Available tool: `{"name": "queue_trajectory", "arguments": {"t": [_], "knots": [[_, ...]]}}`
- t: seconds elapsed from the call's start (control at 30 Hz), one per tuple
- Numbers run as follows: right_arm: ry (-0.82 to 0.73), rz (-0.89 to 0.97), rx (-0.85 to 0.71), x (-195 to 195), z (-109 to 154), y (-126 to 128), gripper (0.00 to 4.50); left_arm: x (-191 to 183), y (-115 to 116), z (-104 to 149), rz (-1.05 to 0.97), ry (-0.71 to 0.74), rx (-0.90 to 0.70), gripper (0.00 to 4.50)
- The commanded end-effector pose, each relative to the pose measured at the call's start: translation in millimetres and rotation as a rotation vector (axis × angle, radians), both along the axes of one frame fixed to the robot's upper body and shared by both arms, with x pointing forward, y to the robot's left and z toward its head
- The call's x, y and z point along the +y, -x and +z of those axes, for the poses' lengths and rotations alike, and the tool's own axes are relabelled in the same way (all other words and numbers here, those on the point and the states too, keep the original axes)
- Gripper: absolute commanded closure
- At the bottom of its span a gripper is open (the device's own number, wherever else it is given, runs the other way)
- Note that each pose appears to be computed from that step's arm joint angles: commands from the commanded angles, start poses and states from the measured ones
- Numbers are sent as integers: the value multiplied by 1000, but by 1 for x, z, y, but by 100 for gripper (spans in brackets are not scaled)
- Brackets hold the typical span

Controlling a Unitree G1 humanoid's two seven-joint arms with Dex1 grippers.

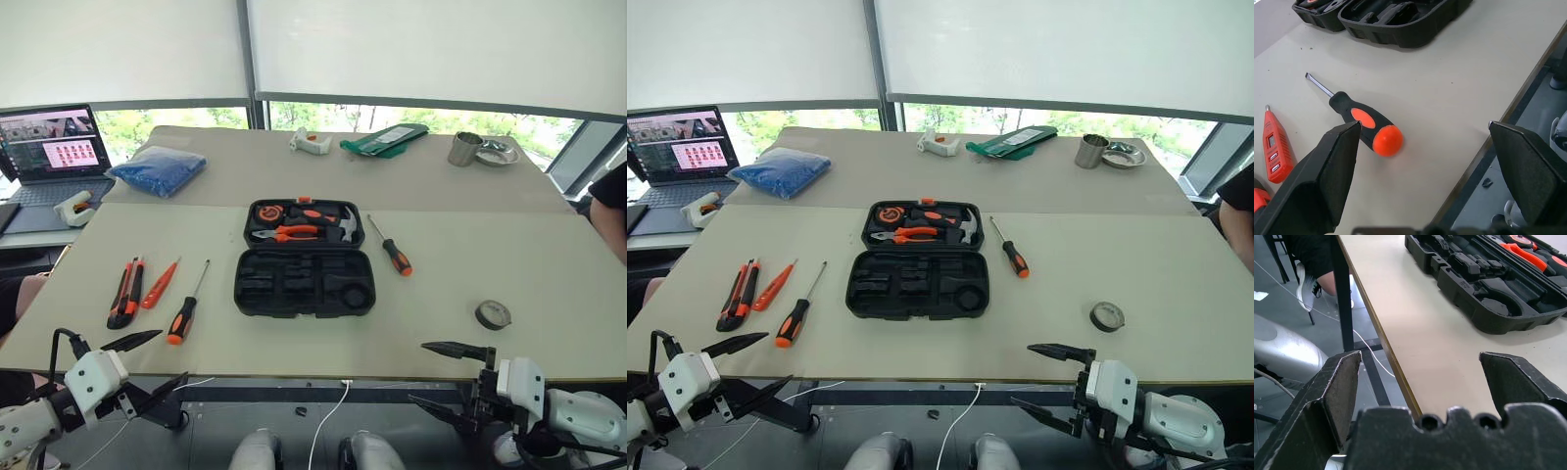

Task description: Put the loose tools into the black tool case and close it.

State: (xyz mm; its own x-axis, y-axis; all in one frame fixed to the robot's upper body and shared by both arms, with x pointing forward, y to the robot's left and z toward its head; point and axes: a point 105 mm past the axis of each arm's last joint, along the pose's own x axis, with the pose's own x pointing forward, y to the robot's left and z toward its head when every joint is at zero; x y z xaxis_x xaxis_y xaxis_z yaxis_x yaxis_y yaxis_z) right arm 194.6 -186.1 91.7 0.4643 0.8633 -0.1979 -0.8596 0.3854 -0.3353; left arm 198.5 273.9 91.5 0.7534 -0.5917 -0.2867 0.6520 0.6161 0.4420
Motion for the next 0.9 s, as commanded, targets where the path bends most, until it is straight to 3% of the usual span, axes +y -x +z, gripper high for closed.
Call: {"name": "queue_trajectory", "arguments": {"t": [0.03,0.1,0.3,0.43,0.57,0.7,0.9], "knots": [[-1,-8,-64,0,9,-6,0,0,-5,11,27,49,-28,4],[-13,-57,-122,2,14,-18,0,7,-7,16,88,112,-5,4],[-182,32,-150,18,42,-21,0,37,5,32,311,248,41,4],[-320,58,-225,34,70,-28,0,62,37,21,542,354,117,4],[-349,173,-258,58,78,-16,0,98,67,-1,818,375,224,4],[-392,174,-255,67,83,-17,0,101,58,13,839,414,197,4],[-351,193,-243,65,78,-19,0,63,19,36,668,430,244,4]]}}
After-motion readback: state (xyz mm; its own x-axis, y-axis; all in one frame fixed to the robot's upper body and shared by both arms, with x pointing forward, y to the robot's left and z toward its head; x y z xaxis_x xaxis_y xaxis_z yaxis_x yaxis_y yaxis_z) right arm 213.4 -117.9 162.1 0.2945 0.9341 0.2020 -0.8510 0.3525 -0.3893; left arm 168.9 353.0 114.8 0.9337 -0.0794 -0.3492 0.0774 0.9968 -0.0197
